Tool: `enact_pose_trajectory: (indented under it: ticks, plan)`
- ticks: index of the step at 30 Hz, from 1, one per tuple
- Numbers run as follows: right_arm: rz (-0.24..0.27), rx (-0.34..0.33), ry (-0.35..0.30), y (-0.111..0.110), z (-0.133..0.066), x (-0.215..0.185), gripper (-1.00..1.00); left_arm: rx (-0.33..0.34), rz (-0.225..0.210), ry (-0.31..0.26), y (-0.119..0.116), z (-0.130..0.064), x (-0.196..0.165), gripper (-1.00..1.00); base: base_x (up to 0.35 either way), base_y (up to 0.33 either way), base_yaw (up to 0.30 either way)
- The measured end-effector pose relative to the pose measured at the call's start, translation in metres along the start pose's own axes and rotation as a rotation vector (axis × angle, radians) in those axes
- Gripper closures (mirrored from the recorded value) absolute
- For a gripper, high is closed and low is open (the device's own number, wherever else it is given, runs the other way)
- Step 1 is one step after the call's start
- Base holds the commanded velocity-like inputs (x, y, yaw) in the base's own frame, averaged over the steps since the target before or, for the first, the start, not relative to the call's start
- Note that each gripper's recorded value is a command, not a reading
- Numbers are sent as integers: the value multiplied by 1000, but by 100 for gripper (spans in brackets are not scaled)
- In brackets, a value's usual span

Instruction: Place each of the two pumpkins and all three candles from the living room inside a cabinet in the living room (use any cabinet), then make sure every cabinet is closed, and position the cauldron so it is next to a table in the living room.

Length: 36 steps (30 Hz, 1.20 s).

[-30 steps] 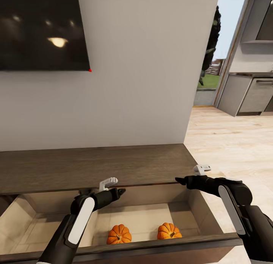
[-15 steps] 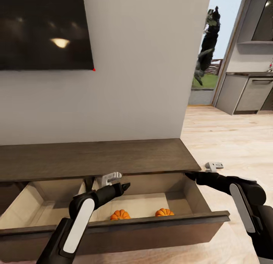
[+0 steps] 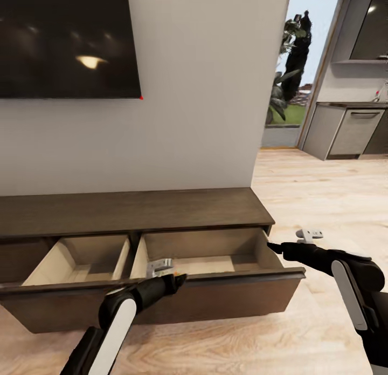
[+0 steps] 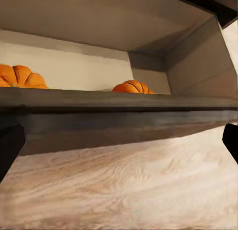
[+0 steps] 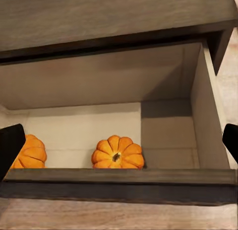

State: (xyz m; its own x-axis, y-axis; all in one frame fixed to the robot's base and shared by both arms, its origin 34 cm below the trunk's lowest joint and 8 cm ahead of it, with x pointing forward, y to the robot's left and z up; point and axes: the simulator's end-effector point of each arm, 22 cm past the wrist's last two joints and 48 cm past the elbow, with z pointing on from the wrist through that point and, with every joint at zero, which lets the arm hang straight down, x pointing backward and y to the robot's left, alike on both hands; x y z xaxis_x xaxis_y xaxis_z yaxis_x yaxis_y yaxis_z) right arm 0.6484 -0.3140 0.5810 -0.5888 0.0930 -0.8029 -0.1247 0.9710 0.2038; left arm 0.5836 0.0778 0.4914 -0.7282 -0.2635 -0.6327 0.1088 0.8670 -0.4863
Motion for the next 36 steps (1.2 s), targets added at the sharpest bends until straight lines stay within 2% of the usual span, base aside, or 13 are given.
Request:
enact_pose_trajectory:
  ticks: [7, 14, 18, 23, 32, 36]
  plan:
    - [-3, -2, 1, 2, 0, 0, -100, -35, 38, -13, 6, 0, 15, -100, -318, 0, 0]
    - [-2, -2, 1, 2, 0, 0, -100, -64, 52, -3, 17, 2, 21, -100, -84, 0, 0]
    - [0, 2, -1, -1, 0, 0, -100, -166, 59, 24, 61, 19, 47, -100, -15, 0, 0]
    - [1, 6, -4, -3, -1, -2, -100, -237, 60, 58, 94, 32, 74, -100, -5, 0, 0]
    - [2, 7, -7, -4, -2, -3, -100, -347, 64, 97, 147, 56, 100, -100, 0, 0, 0]
    - [2, 8, -8, -4, -2, -3, -100, -378, 58, 84, 163, 62, 104, -100, 3, 0, 0]
